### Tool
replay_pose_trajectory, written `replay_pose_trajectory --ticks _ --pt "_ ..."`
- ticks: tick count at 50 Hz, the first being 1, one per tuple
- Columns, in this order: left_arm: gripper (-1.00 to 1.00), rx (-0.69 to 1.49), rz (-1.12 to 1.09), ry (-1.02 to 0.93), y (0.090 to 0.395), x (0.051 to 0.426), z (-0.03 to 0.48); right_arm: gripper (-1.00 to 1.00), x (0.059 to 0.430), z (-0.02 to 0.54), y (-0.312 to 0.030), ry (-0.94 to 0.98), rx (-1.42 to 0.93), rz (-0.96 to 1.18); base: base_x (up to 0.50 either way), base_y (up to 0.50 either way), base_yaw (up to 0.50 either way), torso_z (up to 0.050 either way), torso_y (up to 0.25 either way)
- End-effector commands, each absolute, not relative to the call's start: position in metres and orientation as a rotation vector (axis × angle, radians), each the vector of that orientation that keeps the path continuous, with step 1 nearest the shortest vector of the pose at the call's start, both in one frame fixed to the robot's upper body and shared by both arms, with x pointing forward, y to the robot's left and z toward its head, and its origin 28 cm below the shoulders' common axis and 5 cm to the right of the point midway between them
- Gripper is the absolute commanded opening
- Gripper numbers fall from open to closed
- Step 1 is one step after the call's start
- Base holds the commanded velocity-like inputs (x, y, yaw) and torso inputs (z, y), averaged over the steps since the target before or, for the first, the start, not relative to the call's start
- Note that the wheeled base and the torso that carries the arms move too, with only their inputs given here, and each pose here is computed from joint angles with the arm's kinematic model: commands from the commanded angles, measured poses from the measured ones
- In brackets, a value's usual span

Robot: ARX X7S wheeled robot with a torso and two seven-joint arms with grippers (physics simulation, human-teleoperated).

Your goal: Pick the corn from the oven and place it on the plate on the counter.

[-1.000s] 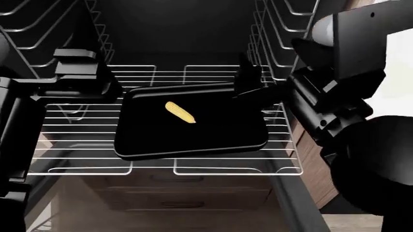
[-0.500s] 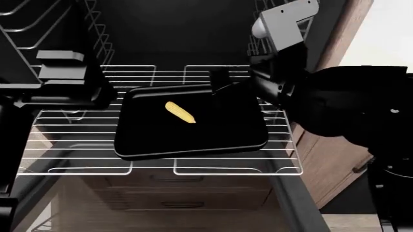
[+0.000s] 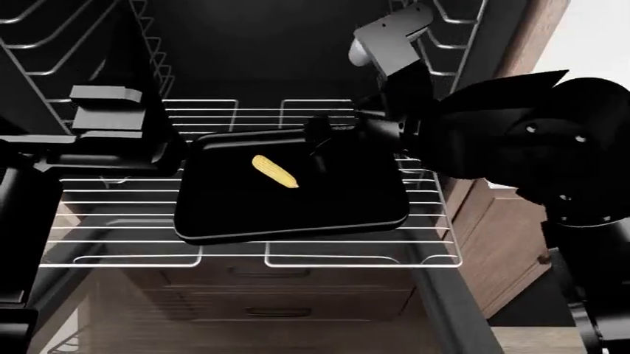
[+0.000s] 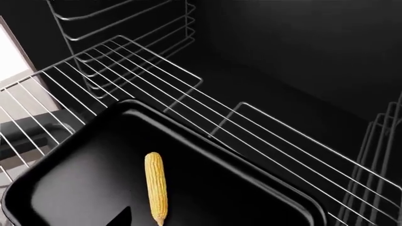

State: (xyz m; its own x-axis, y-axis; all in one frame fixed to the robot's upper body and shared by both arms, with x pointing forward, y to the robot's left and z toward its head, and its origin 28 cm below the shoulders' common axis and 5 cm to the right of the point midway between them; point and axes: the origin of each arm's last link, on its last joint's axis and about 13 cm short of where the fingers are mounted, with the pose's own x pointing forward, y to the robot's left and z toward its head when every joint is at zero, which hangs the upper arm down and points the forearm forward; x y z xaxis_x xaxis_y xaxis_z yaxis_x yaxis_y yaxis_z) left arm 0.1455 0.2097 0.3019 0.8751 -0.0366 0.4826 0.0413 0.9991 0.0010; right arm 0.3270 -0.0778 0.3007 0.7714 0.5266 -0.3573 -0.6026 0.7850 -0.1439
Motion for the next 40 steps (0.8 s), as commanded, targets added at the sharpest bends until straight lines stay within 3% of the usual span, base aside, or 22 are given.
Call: replay_pose_trajectory --ticks 1,17,27,40 --pt "1.00 -0.012 -0.052 -0.501 0.207 0.146 0.301 1.00 0.336 0.287 -0.070 0.392 -0.266 0.630 0.00 0.00 0.00 0.000 0.000" --pt "1.00 -0.013 -0.052 -0.497 0.208 0.145 0.300 1.00 0.344 0.285 -0.063 0.384 -0.191 0.619 0.00 0.00 0.00 0.000 0.000" --pt "1.00 -0.012 -0.044 -0.498 0.209 0.143 0.300 1.00 0.359 0.283 -0.059 0.545 -0.310 0.553 0.00 0.00 0.00 0.000 0.000" --pt "1.00 -0.017 -0.053 -0.497 0.207 0.144 0.299 1.00 0.360 0.296 -0.054 0.494 -0.364 0.552 0.00 0.00 0.00 0.000 0.000"
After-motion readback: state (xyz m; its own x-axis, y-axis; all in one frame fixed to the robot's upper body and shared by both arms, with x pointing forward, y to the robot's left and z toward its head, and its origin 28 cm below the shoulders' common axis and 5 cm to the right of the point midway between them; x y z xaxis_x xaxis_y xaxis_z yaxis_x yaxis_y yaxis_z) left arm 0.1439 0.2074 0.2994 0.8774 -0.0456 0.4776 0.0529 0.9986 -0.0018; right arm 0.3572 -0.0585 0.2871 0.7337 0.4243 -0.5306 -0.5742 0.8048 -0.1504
